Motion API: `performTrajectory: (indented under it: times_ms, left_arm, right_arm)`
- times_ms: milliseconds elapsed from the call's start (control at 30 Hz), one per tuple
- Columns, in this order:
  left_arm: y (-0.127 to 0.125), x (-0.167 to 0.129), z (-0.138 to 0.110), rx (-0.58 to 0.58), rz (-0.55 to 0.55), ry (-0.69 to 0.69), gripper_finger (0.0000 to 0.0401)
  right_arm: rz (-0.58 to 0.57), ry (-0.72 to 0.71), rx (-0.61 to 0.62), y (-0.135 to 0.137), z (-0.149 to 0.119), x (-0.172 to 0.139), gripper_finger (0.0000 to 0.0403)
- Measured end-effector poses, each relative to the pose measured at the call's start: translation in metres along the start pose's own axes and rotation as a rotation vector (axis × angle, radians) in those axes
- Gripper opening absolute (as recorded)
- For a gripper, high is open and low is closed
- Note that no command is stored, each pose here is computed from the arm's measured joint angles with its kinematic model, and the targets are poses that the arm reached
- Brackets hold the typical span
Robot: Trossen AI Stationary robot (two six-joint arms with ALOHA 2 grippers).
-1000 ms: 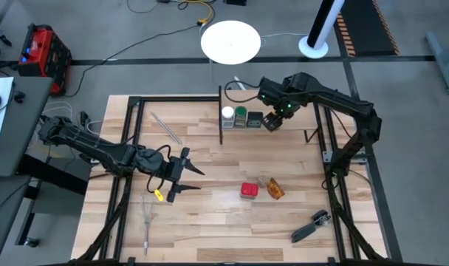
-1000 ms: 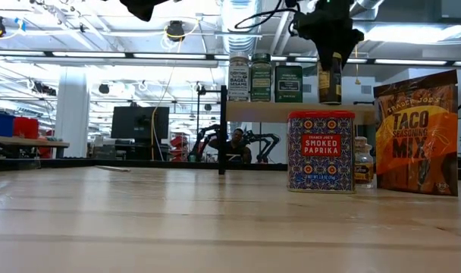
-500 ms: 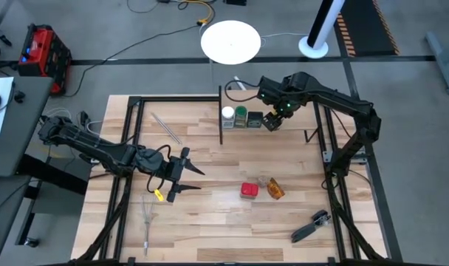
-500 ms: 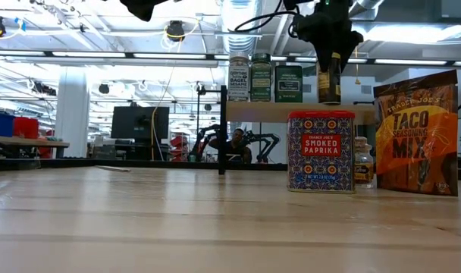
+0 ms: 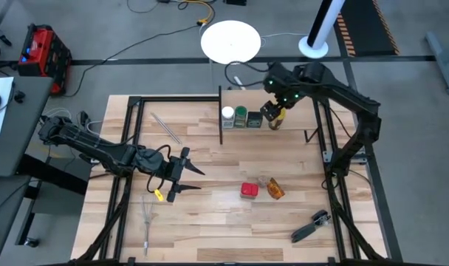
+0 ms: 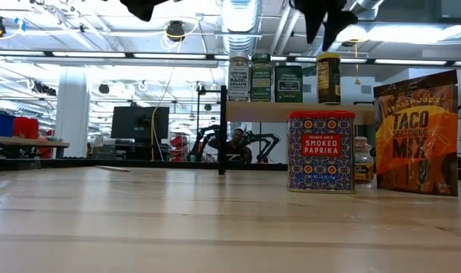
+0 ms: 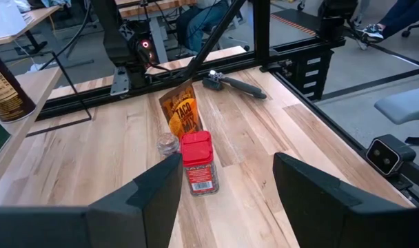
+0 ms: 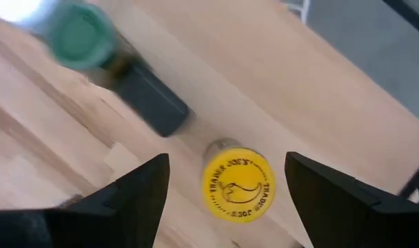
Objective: Shelf spices
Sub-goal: Put the brown seasoning bottle on the shelf
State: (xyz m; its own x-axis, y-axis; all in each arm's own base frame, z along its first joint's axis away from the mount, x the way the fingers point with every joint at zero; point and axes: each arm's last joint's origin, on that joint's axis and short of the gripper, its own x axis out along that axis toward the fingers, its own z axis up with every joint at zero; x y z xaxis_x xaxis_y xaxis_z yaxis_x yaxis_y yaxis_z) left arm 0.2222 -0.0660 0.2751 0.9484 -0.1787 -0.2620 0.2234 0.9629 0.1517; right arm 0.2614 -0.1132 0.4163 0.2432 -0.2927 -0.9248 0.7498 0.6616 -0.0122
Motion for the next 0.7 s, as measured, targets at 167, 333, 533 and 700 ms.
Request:
performTrajectory:
  times_ms: [167, 333, 533, 700]
  left_arm:
    - [0.000, 0.000, 0.000, -0.012, 0.000, 0.000, 0.0219]
    - [0.000, 0.000, 0.000, -0.020, 0.000, 0.003, 0.0219]
    - [0.000, 0.000, 0.000, -0.028, 0.000, 0.003, 0.0219]
    - [0.000, 0.000, 0.001, -0.037, 0.001, -0.007, 0.0219]
  right_arm:
    - [0.104, -0.072, -0.030, 0.006, -0.007, -0.030, 0.0290]
    - [0.111, -0.159, -0.039, 0.006, -0.032, -0.059, 0.0282]
    - [-0.020, -0.264, -0.009, 0.012, -0.070, -0.068, 0.0171]
    - [-0.080, -0.257, 0.007, 0.013, -0.102, -0.054, 0.0017]
